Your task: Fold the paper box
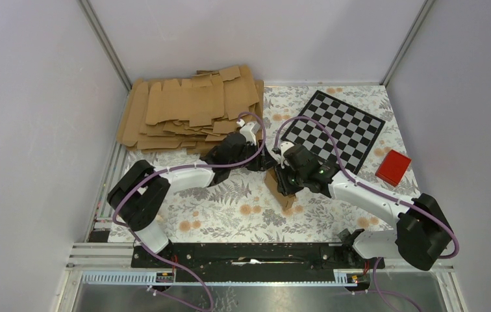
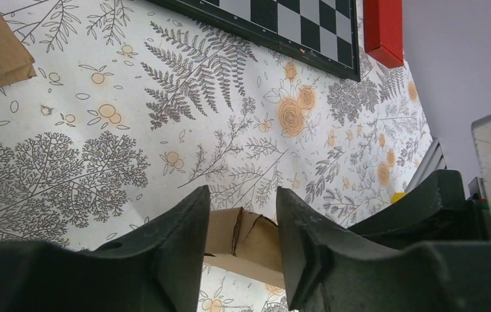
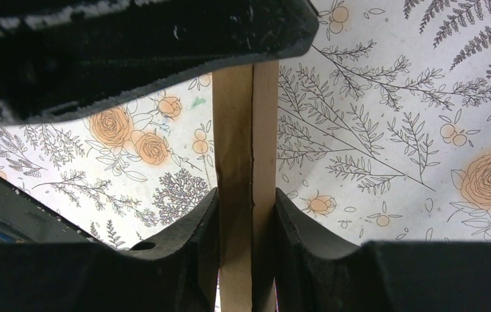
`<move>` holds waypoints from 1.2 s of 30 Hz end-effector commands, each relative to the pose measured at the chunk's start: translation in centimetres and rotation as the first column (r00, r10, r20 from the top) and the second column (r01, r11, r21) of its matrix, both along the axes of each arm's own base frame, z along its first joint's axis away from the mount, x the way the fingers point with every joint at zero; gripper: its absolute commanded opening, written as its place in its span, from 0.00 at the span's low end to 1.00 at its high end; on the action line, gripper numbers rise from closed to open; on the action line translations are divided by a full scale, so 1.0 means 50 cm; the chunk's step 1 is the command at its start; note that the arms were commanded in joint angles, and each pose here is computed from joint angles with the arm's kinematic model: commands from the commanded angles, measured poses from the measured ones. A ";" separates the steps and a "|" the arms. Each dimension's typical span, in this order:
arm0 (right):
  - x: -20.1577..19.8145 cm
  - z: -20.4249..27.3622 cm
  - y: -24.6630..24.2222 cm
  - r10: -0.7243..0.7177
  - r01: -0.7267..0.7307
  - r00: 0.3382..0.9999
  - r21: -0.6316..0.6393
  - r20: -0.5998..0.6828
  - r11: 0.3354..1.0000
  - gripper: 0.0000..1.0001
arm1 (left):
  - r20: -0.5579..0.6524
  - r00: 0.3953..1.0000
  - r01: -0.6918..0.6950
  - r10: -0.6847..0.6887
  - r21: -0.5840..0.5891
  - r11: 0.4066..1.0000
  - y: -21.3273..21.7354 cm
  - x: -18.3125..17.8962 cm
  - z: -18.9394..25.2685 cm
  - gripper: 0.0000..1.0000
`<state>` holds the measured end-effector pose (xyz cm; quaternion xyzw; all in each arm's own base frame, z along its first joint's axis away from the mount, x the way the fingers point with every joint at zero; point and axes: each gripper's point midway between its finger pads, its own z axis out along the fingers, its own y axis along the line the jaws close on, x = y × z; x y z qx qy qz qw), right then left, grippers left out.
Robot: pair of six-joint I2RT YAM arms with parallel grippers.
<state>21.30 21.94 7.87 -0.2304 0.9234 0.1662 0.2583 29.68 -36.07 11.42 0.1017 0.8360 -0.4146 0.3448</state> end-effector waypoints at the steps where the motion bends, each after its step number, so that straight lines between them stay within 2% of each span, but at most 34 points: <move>1: 0.019 0.012 -0.003 -0.028 0.029 0.999 -0.002 0.040 1.000 0.36 | 0.019 1.000 -0.021 0.021 -0.018 1.000 0.010 0.021 0.011 0.41; 8: 0.026 0.001 -0.011 -0.056 0.057 0.998 -0.031 0.039 0.998 0.37 | 0.007 1.000 0.001 0.000 -0.027 1.000 0.021 -0.003 -0.014 0.34; 12: 0.025 -0.006 -0.010 -0.054 0.055 0.998 -0.036 0.027 0.998 0.38 | 0.017 1.000 0.008 -0.008 -0.024 1.000 0.028 -0.012 -0.025 0.34; 29: -0.007 -0.031 0.002 -0.006 0.006 1.000 0.008 -0.028 1.000 0.56 | 0.069 0.997 0.017 -0.016 -0.013 1.000 0.053 -0.039 -0.041 0.31; 36: -0.014 -0.036 0.002 -0.010 0.010 0.999 0.014 -0.045 1.000 0.57 | 0.049 0.998 0.030 -0.031 0.021 0.999 0.034 -0.068 -0.083 0.31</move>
